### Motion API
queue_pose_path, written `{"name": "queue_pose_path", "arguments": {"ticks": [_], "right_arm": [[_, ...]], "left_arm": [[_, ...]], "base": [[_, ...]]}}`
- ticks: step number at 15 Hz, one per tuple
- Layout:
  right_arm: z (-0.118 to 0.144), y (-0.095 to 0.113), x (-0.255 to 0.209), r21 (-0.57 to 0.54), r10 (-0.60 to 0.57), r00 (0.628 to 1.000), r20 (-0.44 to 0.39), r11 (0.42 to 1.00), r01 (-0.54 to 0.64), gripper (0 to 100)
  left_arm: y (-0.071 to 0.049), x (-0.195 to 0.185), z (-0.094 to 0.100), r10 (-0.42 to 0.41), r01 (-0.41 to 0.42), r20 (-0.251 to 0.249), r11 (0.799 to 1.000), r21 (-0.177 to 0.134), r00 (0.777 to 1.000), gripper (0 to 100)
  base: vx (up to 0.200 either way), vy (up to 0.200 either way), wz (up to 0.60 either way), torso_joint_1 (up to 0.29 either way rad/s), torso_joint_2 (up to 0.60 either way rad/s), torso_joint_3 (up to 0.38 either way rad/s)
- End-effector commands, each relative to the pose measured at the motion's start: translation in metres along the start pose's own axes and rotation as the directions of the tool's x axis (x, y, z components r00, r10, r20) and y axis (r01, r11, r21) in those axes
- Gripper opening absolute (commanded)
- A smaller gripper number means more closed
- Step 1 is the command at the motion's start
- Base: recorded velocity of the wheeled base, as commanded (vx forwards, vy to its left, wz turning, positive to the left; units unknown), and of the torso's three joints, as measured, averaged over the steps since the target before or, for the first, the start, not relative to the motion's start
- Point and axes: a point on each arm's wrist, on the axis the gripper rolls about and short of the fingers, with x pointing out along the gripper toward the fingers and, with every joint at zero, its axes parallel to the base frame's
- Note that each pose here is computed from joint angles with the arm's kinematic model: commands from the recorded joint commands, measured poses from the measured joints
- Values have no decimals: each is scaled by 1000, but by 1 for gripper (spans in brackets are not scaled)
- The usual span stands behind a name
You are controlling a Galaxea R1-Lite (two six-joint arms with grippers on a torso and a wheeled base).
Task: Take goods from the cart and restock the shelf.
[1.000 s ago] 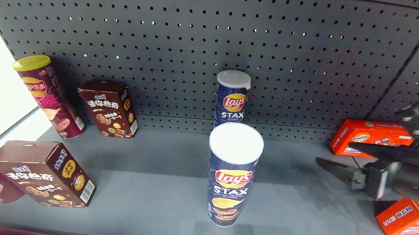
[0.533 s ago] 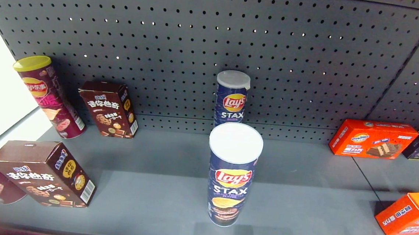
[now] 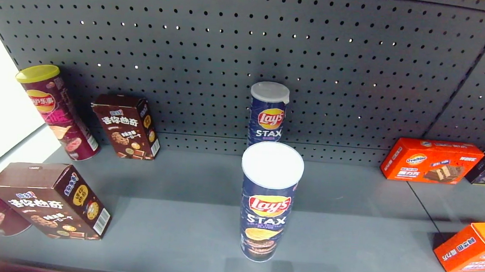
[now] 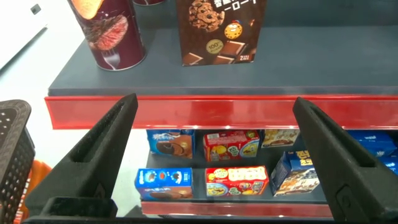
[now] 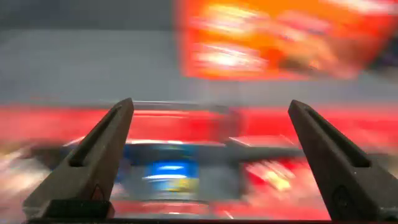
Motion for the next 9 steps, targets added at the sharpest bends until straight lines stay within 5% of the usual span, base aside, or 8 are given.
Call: {"name": "queue_pose_path", "arguments": {"ticks": [1,5,9], "right_arm": [[-4,-2,0,17,-113,993,-26,993,114,100],[-4,-2,0,11,-112,993,-27,994,112,100],[-5,-6,-3,-7,143,990,14,990,-143,100]], "left_arm": [[0,0,0,2,-2,-1,1000,0,1000,100],[0,0,0,10,-10,-1,1000,-9,1000,100],[0,0,0,7,-7,-1,1000,-5,1000,100]], "base": [[0,0,0,0,0,0],[0,0,0,0,0,0],[0,0,0,0,0,0]]}}
